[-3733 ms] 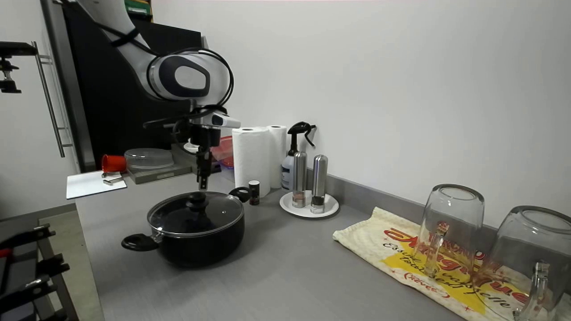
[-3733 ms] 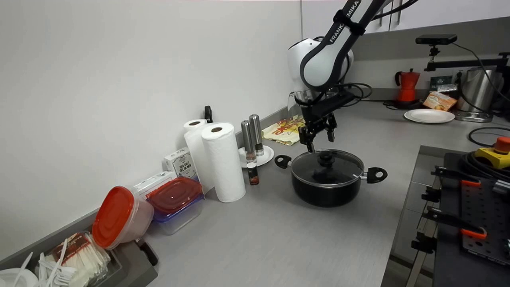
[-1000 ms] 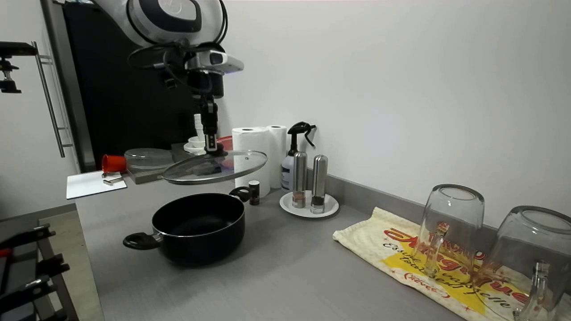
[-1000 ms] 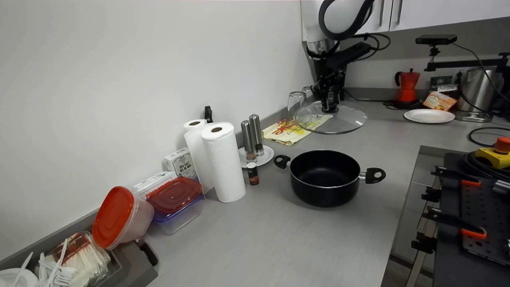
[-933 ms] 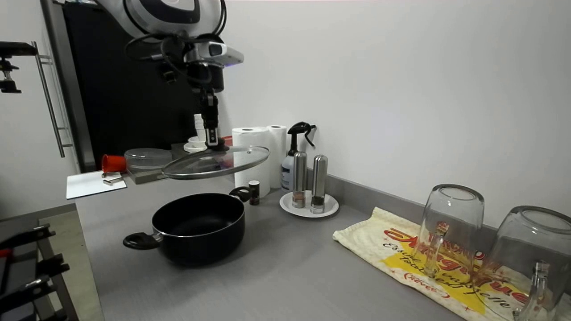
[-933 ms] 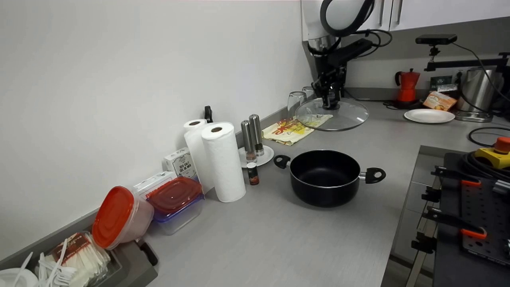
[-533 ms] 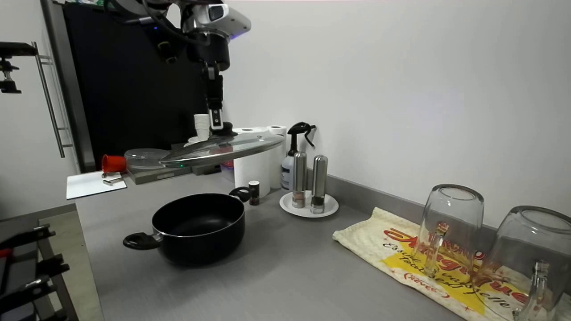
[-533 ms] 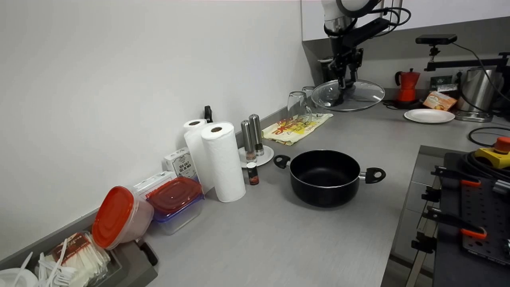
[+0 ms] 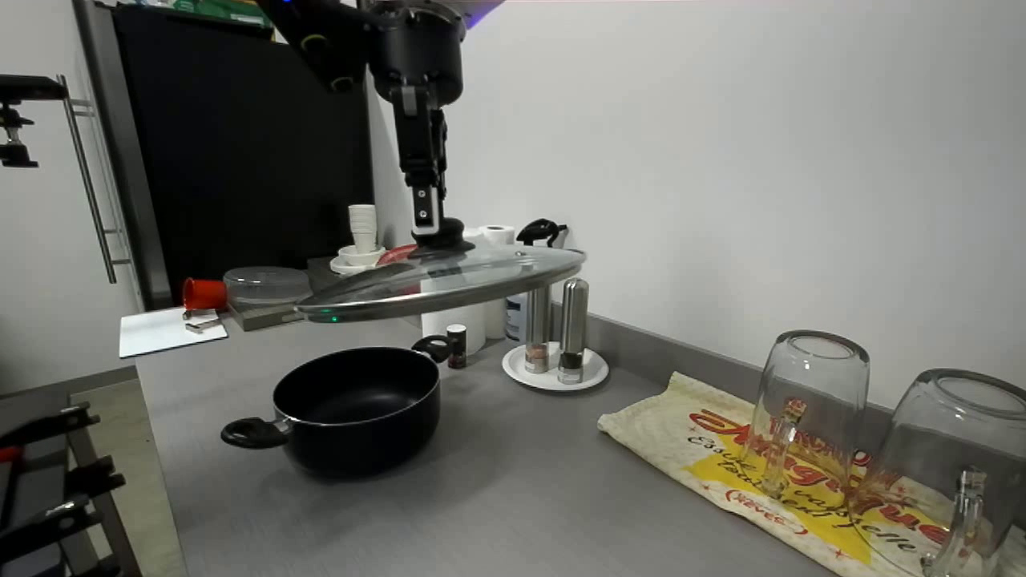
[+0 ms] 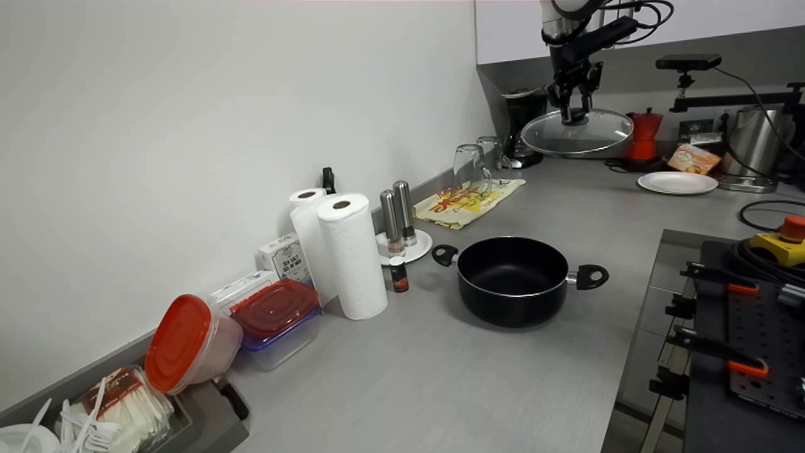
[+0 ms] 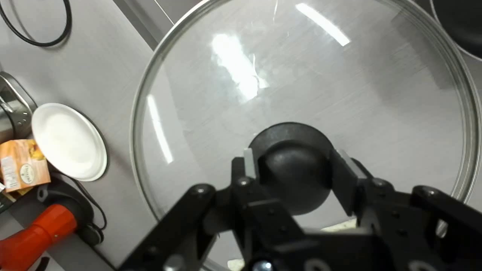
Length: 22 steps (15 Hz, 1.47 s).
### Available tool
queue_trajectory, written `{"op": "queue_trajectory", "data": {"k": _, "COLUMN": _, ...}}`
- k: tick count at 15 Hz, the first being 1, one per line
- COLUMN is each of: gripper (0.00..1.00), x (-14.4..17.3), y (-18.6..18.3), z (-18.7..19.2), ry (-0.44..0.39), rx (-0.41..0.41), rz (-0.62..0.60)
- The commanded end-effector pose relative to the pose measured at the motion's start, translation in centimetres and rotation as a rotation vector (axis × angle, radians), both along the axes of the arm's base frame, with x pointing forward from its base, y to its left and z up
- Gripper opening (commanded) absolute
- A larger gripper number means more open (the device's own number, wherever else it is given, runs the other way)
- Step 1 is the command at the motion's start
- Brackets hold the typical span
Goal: Shift the lid to the counter
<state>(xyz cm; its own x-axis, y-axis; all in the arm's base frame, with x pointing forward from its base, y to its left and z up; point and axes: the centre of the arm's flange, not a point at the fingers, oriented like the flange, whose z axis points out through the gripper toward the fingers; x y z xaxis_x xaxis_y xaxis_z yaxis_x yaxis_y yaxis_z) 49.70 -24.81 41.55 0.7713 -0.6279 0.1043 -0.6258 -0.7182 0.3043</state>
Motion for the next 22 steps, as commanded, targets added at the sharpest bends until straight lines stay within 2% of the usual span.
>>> {"op": "queue_trajectory", "data": {"k": 1, "gripper": 0.24, "x": 4.1, "y": -5.1, "z": 0.1, "ry": 0.037, "rx": 0.005, "rz": -0.033}}
{"op": "queue_trajectory", "data": {"k": 5, "gripper": 0.24, "x": 6.4, "y": -8.7, "z": -3.0, "ry": 0.089, "rx": 0.015, "rz": -0.053}}
{"op": "queue_trajectory", "data": {"k": 7, "gripper": 0.24, "x": 7.3, "y": -9.5, "z": -5.7, "ry": 0.118, "rx": 0.049, "rz": -0.057}}
{"op": "queue_trajectory", "data": {"k": 13, "gripper": 0.24, "x": 7.6, "y": -8.1, "z": -13.4, "ry": 0.159, "rx": 0.2, "rz": -0.051}}
{"op": "queue_trajectory", "data": {"k": 20, "gripper": 0.24, "x": 6.9, "y": -6.2, "z": -19.0, "ry": 0.196, "rx": 0.29, "rz": -0.069}}
{"op": "queue_trajectory", "data": {"k": 22, "gripper": 0.24, "x": 7.2, "y": -5.5, "z": -20.3, "ry": 0.203, "rx": 0.287, "rz": -0.09}}
